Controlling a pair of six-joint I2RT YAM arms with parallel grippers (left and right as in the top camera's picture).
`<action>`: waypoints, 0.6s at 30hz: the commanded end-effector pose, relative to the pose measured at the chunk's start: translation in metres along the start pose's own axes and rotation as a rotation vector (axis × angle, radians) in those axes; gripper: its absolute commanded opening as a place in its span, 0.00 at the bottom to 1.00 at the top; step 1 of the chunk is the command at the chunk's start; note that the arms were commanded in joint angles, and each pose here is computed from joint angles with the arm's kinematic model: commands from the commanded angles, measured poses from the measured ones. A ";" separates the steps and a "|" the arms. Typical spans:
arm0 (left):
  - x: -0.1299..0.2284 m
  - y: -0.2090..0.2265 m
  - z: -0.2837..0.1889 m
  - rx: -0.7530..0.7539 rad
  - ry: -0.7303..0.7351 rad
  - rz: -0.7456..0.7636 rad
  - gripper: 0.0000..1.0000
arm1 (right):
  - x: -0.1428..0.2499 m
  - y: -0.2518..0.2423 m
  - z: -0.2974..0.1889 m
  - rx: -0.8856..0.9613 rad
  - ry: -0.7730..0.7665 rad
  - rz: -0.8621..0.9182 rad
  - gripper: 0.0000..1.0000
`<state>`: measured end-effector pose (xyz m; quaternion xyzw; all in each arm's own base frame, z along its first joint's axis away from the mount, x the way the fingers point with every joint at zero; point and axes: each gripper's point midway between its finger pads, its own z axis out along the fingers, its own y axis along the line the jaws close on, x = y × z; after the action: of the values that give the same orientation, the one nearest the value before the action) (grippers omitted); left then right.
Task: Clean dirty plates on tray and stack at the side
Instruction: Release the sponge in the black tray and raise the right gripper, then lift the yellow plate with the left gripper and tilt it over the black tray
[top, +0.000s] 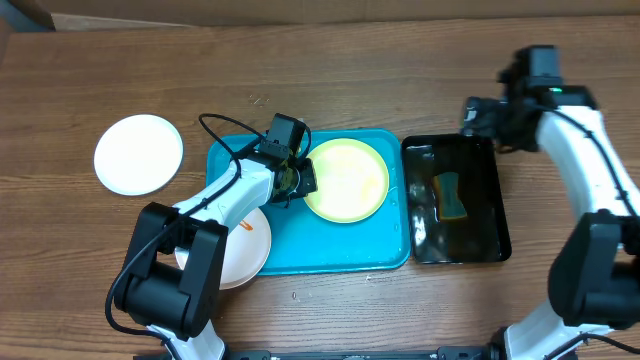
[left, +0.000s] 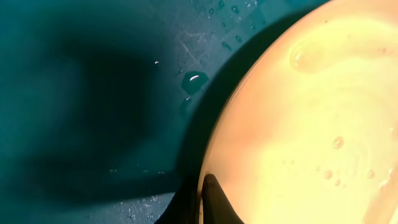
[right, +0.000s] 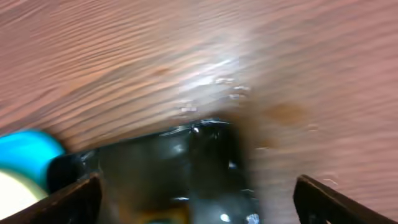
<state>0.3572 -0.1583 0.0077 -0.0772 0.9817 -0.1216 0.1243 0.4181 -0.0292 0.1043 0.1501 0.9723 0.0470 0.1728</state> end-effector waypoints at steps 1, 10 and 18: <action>0.000 0.011 0.002 -0.035 0.019 0.044 0.04 | -0.007 -0.033 -0.007 0.028 -0.008 0.103 1.00; -0.044 0.015 -0.047 0.001 -0.102 0.101 0.04 | -0.012 -0.093 -0.014 0.074 -0.024 0.239 1.00; -0.069 0.001 -0.096 0.050 -0.255 0.183 0.04 | -0.012 -0.097 -0.015 0.078 -0.025 0.250 1.00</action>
<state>0.3864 -0.1183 0.0755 -0.0294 0.9710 -0.1147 0.2075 0.3922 -0.1248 0.1016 0.2734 0.9480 0.0273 0.1607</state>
